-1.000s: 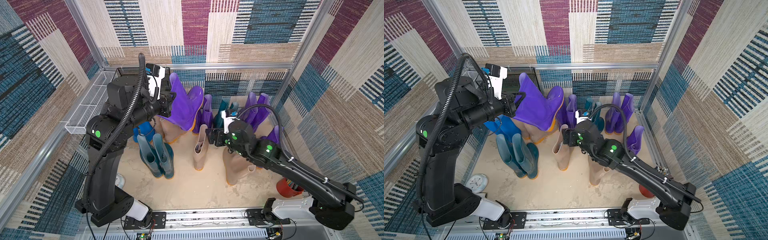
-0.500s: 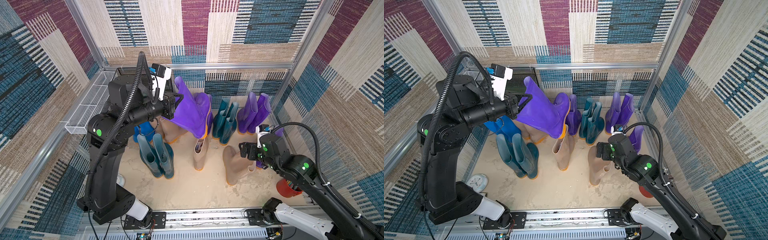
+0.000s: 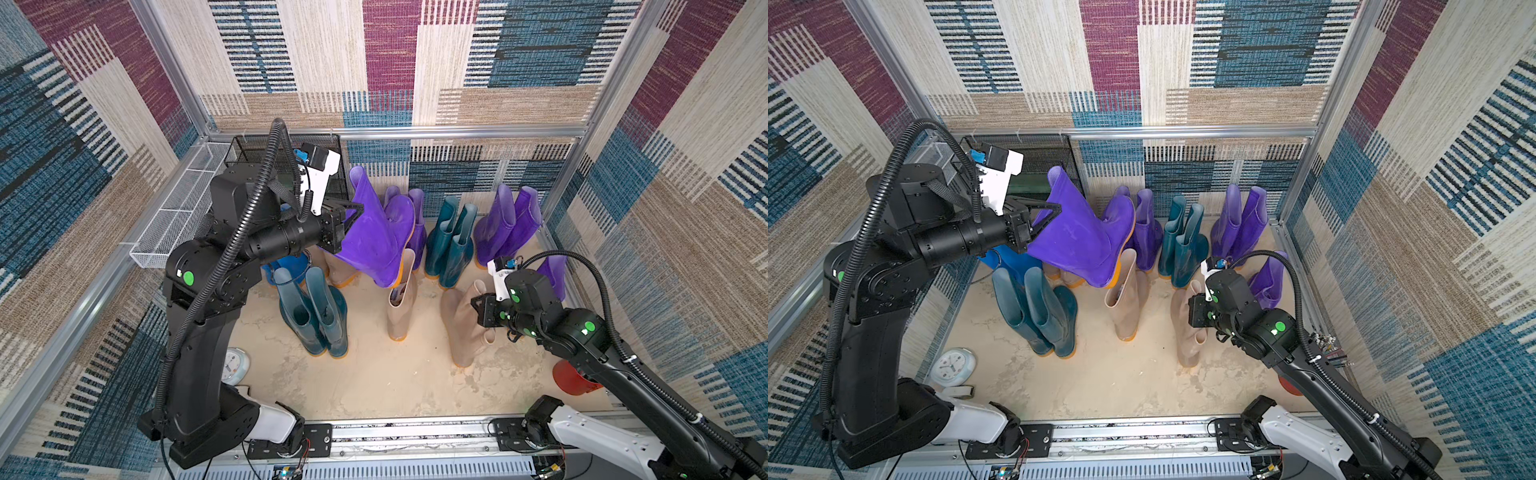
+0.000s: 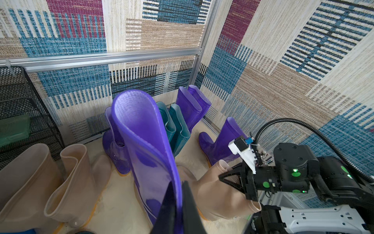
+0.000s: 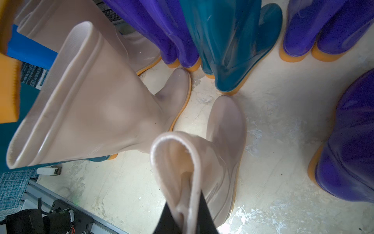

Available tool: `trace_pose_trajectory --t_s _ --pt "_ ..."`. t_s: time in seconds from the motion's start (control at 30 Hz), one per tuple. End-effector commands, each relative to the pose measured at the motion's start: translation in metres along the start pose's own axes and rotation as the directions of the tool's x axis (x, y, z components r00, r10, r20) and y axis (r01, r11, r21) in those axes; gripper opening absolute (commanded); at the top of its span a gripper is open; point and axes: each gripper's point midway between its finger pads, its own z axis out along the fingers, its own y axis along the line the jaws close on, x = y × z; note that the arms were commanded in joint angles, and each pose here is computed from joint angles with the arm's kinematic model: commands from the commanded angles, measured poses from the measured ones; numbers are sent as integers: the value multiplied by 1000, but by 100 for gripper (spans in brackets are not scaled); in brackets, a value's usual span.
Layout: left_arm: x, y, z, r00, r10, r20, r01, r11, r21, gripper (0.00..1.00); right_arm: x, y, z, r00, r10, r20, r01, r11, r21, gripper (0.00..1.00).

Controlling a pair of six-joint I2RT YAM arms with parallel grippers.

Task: Match and arrange rain boots in pairs
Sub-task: Pair a pair of rain boots at the center of the board.

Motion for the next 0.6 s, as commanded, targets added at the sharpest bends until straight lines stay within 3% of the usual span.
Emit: trace_pose_trajectory --t_s 0.0,0.33,0.57 --pt "-31 -8 -8 991 23 130 -26 999 22 0 -29 28 -6 994 15 108 -4 995 -97 0" --pt "-29 -2 -7 992 38 121 -37 999 -10 0 -41 72 -4 991 -48 127 65 988 -138 0" --pt "-26 1 -11 992 49 119 -46 999 -28 0 -50 79 23 990 -59 128 75 989 -124 0"
